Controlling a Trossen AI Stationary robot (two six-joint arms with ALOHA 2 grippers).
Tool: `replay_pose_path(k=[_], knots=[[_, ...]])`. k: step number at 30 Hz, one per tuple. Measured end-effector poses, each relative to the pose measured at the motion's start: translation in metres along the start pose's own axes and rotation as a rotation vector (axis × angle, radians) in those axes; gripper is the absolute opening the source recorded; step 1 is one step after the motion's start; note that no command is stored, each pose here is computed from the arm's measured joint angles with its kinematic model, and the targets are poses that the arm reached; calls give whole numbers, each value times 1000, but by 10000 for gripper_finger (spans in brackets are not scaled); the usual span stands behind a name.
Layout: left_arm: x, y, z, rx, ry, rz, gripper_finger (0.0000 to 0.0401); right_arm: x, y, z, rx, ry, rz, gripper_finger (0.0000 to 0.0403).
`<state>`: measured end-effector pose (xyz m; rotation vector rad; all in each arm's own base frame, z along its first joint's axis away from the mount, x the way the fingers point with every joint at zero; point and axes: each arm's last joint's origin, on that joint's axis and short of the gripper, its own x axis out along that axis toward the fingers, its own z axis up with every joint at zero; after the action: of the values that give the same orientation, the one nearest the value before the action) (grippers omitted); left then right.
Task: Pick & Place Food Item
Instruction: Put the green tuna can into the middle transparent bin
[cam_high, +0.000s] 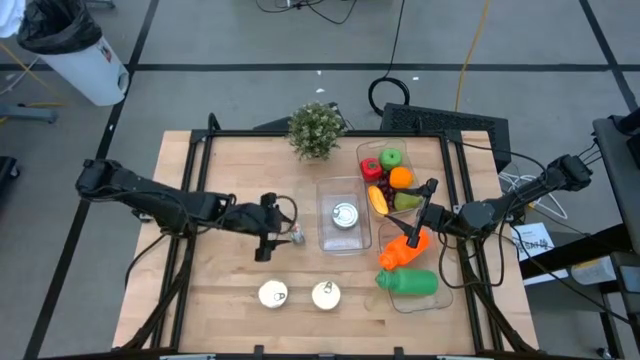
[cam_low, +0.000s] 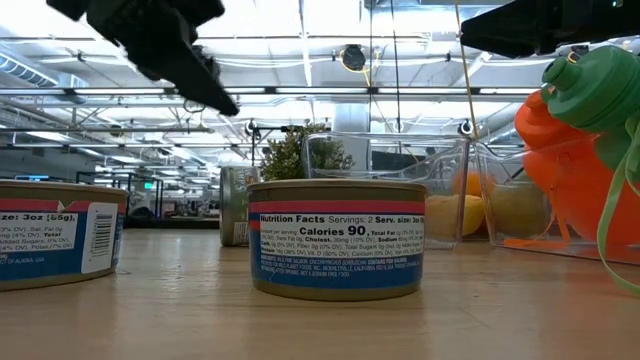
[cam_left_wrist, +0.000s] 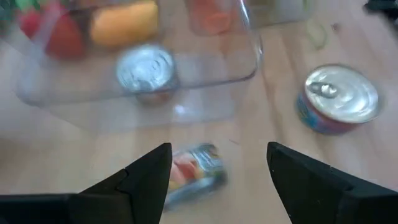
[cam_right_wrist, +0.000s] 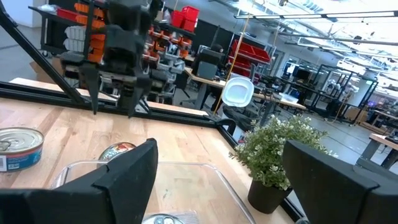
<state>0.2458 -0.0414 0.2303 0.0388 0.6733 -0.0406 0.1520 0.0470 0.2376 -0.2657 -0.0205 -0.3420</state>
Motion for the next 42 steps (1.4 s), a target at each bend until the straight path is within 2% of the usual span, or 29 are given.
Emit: replay_pose_path(k=[3, 7, 9, 12, 16, 20, 24, 30, 42], knots=[[5, -5, 8, 143, 8, 76, 273, 0, 0, 0, -8, 0, 0, 325], [19, -11, 12, 417, 59, 155, 273, 0, 0, 0, -11, 0, 0, 325], [28, -13, 10, 490, 95, 183, 273, 0, 0, 0, -11, 1, 0, 325], [38, -13, 10, 500, 128, 186, 273, 0, 0, 0, -11, 1, 0, 325], [44, -11, 13, 497, 187, 127, 273, 0, 0, 0, -10, 1, 0, 325], [39, -11, 20, 605, 240, 103, 273, 0, 0, 0, -10, 0, 0, 325], [37, -10, 15, 722, 314, 75, 273, 0, 0, 0, -9, 0, 0, 325], [52, -8, 8, 857, 374, 89, 273, 0, 0, 0, -11, 0, 0, 325], [79, 4, -3, 840, 424, 57, 270, 0, 0, 0, -9, 0, -1, 325]])
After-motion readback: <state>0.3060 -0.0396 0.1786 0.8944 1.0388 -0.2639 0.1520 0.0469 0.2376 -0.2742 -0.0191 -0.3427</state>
